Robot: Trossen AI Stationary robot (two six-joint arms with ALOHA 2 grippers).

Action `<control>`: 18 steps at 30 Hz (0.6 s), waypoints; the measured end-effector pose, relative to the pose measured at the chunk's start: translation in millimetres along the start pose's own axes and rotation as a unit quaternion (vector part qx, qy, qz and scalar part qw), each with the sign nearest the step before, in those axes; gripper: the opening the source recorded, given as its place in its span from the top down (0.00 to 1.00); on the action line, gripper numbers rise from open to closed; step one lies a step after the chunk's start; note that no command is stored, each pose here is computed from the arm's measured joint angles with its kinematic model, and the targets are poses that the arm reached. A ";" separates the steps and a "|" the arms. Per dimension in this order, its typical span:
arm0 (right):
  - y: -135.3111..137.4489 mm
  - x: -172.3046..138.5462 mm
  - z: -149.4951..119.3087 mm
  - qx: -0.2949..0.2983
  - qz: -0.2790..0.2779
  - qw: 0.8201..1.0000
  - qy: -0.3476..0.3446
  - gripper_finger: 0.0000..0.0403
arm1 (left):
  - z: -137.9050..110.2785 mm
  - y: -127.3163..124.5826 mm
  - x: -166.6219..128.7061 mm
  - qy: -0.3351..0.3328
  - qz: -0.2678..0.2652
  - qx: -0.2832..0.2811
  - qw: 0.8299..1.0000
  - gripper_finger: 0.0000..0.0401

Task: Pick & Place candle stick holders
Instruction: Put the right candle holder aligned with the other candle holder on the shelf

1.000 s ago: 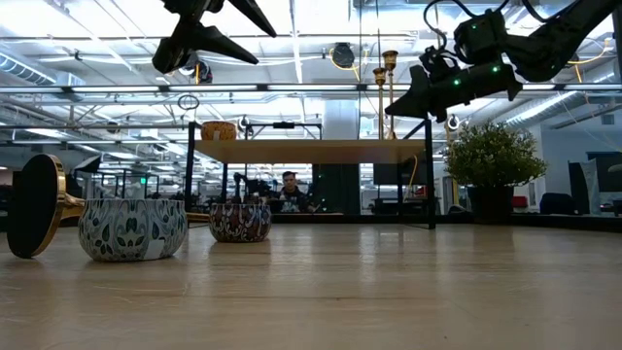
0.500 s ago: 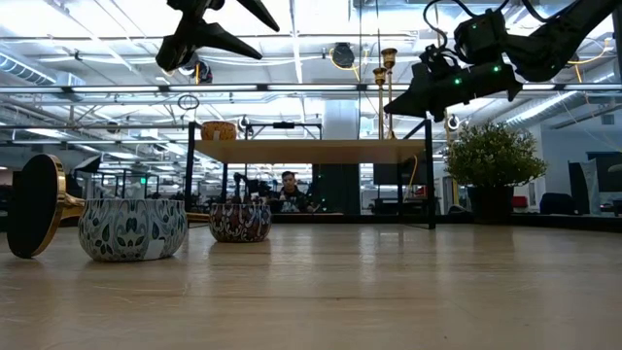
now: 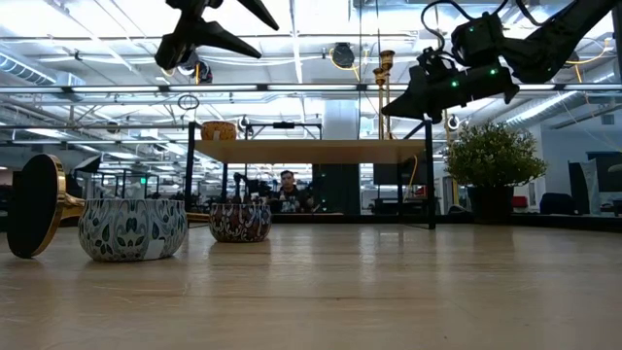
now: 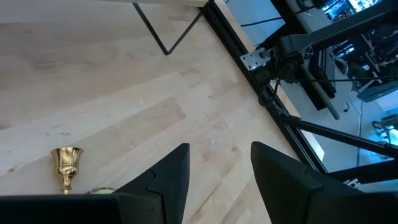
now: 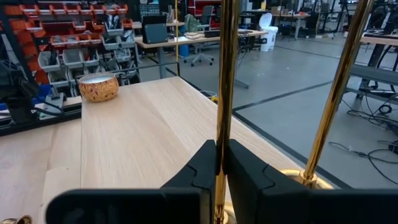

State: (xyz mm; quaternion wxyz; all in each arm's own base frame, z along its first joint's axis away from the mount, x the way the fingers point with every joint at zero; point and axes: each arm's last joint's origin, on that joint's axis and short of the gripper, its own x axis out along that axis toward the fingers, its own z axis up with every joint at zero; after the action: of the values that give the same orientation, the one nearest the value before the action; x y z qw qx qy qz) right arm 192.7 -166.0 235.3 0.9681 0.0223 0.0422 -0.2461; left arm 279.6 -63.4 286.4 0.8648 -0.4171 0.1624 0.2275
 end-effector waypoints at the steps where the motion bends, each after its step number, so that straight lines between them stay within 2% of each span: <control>1: 0.0 0.0 0.0 0.000 0.000 1.000 0.000 0.95 | 0.0 0.0 0.0 0.000 0.000 0.000 1.000 0.56; 18: 0.0 -1.1 1.1 0.006 -0.003 1.000 -0.003 0.95 | -2.5 -1.3 -1.4 0.002 -0.003 -0.001 1.000 0.56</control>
State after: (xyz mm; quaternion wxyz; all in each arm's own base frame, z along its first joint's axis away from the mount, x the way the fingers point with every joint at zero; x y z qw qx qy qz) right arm 191.8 -165.6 236.5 0.9672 0.0274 0.0382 -0.2495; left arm 278.9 -66.4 286.4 0.8645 -0.4191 0.1626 0.2248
